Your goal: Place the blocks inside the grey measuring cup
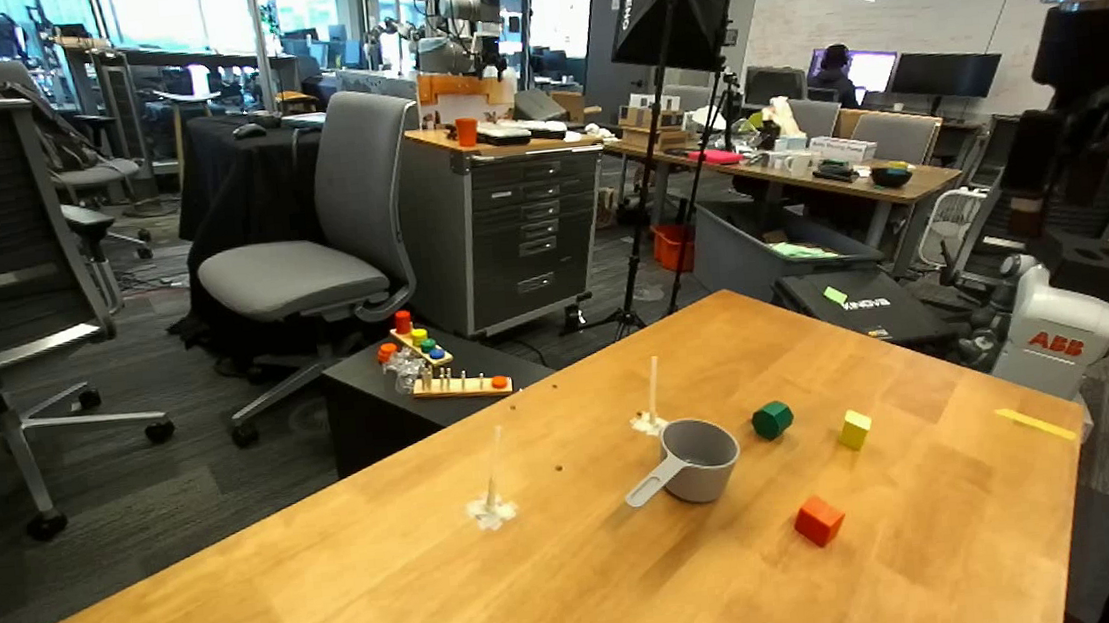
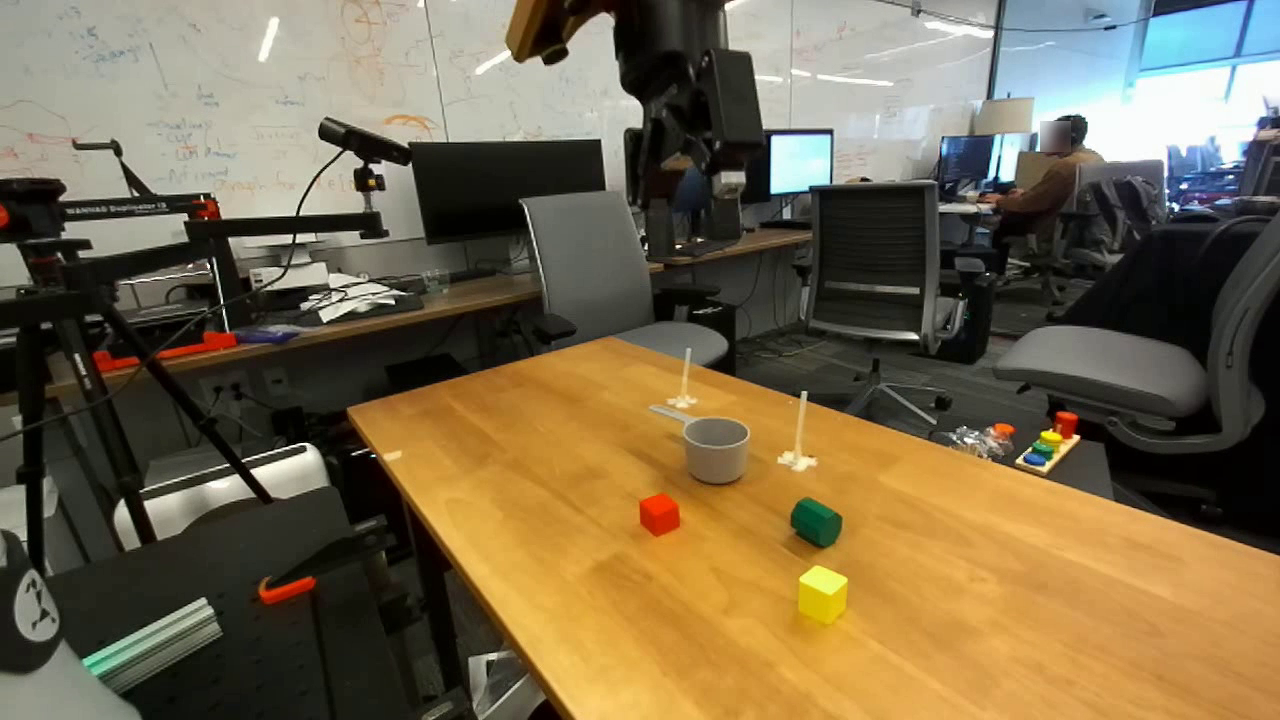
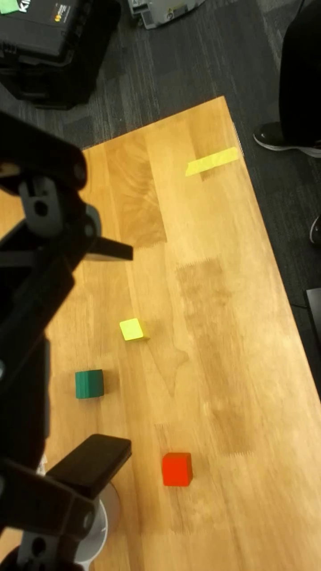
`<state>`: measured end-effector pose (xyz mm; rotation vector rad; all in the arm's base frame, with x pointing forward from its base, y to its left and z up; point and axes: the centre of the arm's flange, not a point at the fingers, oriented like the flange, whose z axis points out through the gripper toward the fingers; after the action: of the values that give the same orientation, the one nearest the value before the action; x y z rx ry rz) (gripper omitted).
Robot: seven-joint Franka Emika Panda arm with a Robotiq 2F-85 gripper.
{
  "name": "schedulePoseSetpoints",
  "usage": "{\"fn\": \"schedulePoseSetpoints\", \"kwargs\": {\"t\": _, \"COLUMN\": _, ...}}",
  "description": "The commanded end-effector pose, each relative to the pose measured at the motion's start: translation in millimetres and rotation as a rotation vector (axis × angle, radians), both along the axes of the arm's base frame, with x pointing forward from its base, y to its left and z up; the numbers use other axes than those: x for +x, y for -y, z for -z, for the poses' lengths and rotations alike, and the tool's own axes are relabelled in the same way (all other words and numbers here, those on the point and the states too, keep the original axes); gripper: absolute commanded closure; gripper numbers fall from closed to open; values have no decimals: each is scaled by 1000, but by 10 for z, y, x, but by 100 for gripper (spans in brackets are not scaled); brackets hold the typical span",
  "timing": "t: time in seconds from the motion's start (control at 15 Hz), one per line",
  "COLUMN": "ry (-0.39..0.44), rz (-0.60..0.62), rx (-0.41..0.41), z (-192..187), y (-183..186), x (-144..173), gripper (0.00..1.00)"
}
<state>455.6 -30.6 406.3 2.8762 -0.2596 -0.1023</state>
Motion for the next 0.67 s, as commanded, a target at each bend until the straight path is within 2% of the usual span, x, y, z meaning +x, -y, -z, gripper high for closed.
{"fn": "schedulePoseSetpoints", "kwargs": {"t": 0.0, "ry": -21, "rz": 71, "rx": -7, "z": 157, "y": 113, "x": 546, "gripper": 0}}
{"fn": "schedulePoseSetpoints", "kwargs": {"t": 0.6, "ry": -116, "rz": 249, "rx": -31, "z": 1006, "y": 285, "x": 1320, "gripper": 0}}
